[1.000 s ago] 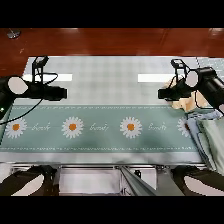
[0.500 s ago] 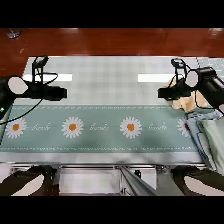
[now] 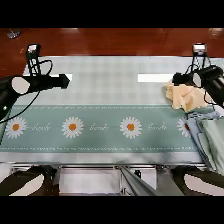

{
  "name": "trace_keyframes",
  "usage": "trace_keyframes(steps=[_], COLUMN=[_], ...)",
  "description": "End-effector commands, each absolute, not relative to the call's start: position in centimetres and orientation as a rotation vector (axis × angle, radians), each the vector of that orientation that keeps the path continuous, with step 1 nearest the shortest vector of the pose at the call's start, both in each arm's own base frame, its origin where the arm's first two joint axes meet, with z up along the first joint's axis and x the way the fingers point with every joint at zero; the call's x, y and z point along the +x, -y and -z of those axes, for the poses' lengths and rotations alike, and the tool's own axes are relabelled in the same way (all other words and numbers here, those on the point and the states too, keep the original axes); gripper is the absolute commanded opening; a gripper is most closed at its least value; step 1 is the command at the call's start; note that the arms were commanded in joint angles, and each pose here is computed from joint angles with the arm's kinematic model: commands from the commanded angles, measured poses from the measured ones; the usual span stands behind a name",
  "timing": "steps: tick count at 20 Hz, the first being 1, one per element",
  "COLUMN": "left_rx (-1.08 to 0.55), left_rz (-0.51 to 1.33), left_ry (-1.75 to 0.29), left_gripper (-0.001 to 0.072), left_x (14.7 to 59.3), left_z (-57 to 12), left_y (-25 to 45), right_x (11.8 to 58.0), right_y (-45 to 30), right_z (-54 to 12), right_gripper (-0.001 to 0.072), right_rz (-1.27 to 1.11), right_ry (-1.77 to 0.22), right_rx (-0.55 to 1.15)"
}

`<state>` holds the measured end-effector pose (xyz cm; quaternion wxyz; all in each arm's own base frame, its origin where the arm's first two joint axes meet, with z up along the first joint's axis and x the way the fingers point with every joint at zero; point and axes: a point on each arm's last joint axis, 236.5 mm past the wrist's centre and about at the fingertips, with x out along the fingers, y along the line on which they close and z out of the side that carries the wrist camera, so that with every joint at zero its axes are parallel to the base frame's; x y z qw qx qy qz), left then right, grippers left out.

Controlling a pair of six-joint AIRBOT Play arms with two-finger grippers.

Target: Fold the shirts.

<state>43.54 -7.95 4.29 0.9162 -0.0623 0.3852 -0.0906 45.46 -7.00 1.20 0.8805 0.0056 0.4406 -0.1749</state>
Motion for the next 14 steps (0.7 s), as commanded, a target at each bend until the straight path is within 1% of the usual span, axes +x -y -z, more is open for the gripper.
trace_keyframes(steps=[1, 4, 5, 6, 7, 8, 10, 11, 12, 14], left_rx=[-0.131, -0.131, -0.130, -0.129, -0.123, -0.090, -0.022, -0.009, -0.012, -0.020], left_rz=[0.168, 0.169, 0.171, 0.175, 0.182, 0.204, 0.235, 0.240, 0.242, 0.242], left_ry=[-0.732, -0.778, -0.802, -0.836, -0.872, -0.915, -1.033, -1.102, -1.151, -1.196], left_gripper=[0.0701, 0.0701, 0.0701, 0.0701, 0.0701, 0.0701, 0.0700, 0.0700, 0.0699, 0.0700], left_x=[45.1, 45.1, 44.9, 44.4, 43.8, 42.9, 40.6, 39.1, 37.8, 34.9], left_z=[-4.6, -2.8, -2.1, -1.3, -0.7, -0.2, -0.2, -0.7, -1.4, -3.3], left_y=[7.6, 7.8, 7.9, 8.0, 8.1, 8.1, 7.4, 6.8, 6.3, 5.5], right_x=[44.6, 42.0, 41.0, 40.5, 40.5, 41.5, 44.8, 46.8, 48.6, 49.9], right_y=[14.6, 15.1, 14.1, 13.3, 12.5, 11.7, 10.2, 9.2, 8.0, 5.5], right_z=[1.0, 7.0, 8.7, 9.5, 9.3, 8.1, 2.4, -2.0, -7.4, -18.1], right_gripper=[0.0628, 0.0627, 0.0600, 0.0459, 0.0128, 0.0023, 0.0023, 0.0023, 0.0023, 0.0023], right_rz=[0.568, 0.564, 0.521, 0.472, 0.411, 0.357, 0.247, 0.185, 0.133, 0.064], right_ry=[-0.916, -1.110, -1.191, -1.248, -1.275, -1.267, -1.171, -1.077, -0.954, -0.729], right_rx=[0.181, 0.313, 0.320, 0.307, 0.285, 0.288, 0.298, 0.287, 0.272, 0.223])
